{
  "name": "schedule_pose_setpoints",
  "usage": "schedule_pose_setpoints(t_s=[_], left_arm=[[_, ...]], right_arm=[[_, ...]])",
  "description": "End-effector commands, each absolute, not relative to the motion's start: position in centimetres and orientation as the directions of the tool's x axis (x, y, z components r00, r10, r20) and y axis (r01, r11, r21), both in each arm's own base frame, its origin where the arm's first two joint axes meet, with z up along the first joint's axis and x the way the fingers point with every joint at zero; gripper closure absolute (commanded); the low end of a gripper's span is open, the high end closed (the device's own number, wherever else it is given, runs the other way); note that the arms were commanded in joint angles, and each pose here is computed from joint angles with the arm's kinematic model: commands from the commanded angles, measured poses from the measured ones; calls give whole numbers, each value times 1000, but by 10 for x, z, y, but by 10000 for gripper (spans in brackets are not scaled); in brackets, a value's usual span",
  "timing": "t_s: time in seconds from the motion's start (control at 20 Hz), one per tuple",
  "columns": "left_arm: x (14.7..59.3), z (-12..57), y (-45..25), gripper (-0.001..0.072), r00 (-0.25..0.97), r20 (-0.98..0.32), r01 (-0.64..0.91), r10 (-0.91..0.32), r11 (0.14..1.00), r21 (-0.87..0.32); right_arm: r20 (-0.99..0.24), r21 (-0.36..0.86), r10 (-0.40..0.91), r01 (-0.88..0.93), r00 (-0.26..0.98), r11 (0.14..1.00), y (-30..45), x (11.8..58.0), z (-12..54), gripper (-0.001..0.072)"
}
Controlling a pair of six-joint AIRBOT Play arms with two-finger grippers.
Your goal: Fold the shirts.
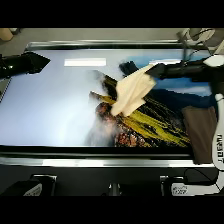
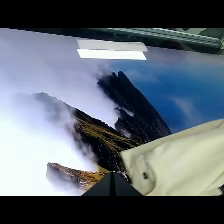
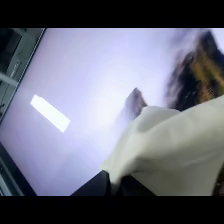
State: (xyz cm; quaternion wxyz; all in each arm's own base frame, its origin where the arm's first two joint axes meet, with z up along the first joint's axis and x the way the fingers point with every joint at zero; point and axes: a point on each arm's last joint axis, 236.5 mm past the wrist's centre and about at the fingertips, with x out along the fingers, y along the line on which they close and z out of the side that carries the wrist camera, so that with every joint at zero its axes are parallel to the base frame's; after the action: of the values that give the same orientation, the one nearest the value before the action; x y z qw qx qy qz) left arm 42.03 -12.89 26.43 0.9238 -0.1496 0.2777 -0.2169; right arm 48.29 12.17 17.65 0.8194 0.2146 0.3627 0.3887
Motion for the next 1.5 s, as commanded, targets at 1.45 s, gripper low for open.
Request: schedule_pose_setpoints(t_s=[1.45], left_arm=[[419, 262, -130, 681, 744, -456, 319, -488, 860, -398]], right_arm=[[-983, 182, 142, 525, 116, 831, -241, 194, 63, 696]])
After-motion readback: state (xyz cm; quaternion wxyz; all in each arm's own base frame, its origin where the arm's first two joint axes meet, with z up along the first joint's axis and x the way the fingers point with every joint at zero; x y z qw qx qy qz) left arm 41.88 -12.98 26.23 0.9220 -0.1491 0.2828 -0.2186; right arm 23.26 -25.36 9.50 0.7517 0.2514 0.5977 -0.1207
